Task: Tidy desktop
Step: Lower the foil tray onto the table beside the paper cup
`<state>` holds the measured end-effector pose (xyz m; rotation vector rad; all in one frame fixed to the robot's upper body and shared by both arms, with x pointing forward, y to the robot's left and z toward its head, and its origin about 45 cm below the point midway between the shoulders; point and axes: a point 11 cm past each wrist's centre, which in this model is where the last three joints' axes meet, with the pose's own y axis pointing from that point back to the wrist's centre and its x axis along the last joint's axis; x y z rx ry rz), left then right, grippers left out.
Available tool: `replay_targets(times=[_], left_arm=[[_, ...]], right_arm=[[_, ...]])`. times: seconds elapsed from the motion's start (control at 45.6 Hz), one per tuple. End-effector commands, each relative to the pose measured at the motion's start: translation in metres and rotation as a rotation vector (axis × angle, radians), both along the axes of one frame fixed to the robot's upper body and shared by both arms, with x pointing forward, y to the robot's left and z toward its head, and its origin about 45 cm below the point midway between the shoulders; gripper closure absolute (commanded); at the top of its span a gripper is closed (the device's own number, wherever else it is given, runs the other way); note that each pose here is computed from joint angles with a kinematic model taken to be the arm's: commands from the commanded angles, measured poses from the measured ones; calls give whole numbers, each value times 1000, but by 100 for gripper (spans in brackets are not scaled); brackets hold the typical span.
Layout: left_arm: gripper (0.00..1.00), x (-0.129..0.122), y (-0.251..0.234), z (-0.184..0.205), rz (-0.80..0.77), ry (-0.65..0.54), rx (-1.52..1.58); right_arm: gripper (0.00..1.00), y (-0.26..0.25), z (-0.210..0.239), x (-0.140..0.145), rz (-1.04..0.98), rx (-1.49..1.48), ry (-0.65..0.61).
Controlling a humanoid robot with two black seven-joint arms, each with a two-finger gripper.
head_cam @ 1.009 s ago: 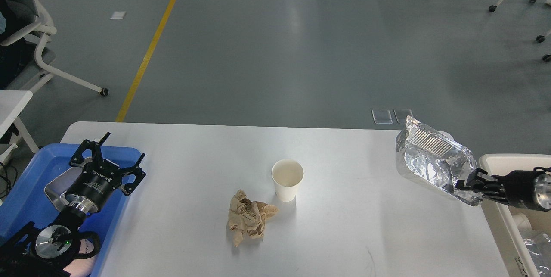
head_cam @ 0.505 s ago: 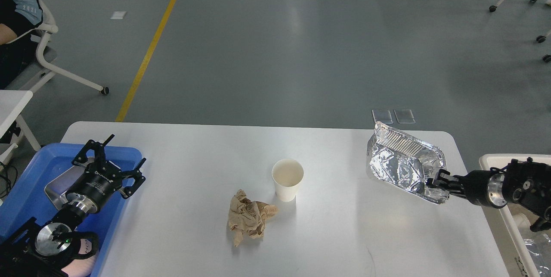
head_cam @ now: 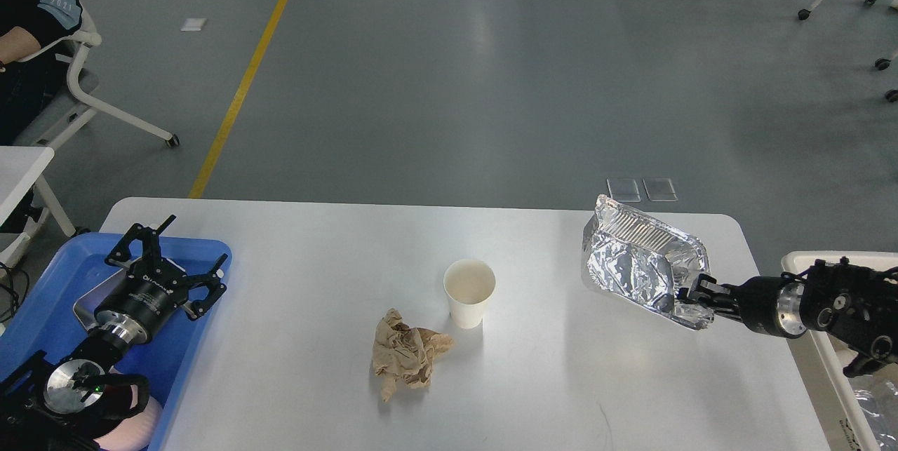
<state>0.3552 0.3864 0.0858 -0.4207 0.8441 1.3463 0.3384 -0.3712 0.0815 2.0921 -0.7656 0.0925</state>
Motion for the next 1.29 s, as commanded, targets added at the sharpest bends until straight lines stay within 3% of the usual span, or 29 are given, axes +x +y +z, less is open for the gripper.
replay_targets(times=[0.0, 0.417, 0.68, 1.272], left_arm=[[3, 4, 1, 4, 0, -9, 2], [3, 14, 16, 22, 42, -71, 27], [3, 14, 18, 24, 56, -84, 30], [3, 14, 14, 22, 31, -74, 53]], right_arm=[[100, 1, -2, -1, 2, -3, -3], [100, -13, 12, 16, 54, -169, -206], [100, -16, 11, 16, 163, -282, -253], [100, -58, 11, -2, 325, -514, -100]])
